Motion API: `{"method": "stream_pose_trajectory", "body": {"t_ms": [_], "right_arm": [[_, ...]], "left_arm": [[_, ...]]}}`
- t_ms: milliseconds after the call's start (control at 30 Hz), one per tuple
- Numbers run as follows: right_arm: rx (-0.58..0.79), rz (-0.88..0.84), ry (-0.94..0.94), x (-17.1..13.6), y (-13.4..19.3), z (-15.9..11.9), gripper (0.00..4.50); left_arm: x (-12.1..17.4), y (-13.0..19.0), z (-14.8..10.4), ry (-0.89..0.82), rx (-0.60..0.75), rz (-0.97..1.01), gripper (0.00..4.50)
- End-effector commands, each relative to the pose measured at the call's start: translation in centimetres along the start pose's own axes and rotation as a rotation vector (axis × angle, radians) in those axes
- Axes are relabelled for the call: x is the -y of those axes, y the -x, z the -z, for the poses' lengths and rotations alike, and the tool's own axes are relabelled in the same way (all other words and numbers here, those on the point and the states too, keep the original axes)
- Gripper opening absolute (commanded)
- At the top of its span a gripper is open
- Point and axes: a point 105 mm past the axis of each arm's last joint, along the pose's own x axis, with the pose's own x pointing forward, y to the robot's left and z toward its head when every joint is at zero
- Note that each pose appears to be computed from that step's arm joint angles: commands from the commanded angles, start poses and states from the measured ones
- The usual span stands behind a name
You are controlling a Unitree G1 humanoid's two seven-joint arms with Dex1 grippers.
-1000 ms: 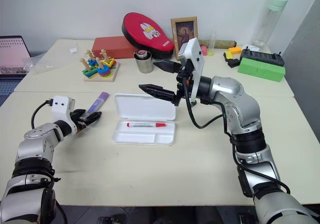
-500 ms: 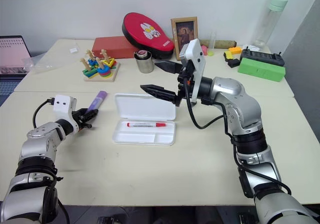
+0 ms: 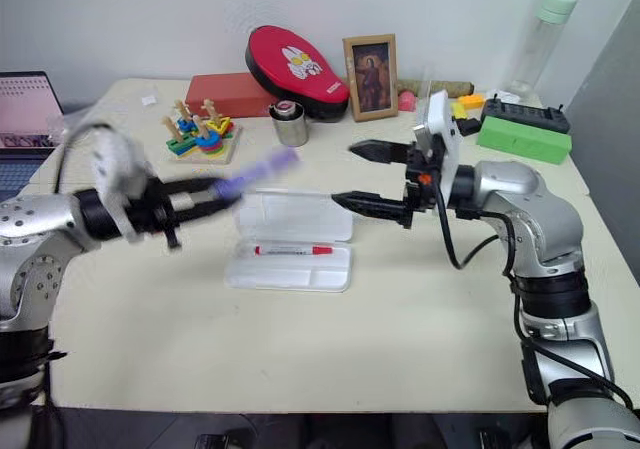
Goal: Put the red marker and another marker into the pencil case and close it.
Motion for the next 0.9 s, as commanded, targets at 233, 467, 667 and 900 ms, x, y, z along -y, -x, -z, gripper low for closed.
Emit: {"method": "stream_pose_trajectory", "body": {"t_ms": [233, 467, 667, 900], "right_arm": [[-0.011, -0.01, 0.034, -1.2, 0.2, 0.1, 4.5], [-0.022, 0.022, 0.023, -1.6, 0.7, 0.6, 4.5], [-0.03, 0.03, 0.015, -1.8, 0.8, 0.9, 4.5], [-0.032, 0.027, 0.006, -1.8, 0.7, 1.0, 4.5]], "left_arm": [[0.2, -0.3, 5.1, -0.149, -0.277, 0.233, 1.18], [-0.9, -0.8, 6.2, -0.165, -0.298, 0.248, 1.18], [-0.9, -1.0, 6.6, -0.162, -0.306, 0.277, 1.18], [-0.8, -1.2, 6.7, -0.153, -0.308, 0.286, 2.66]]}}
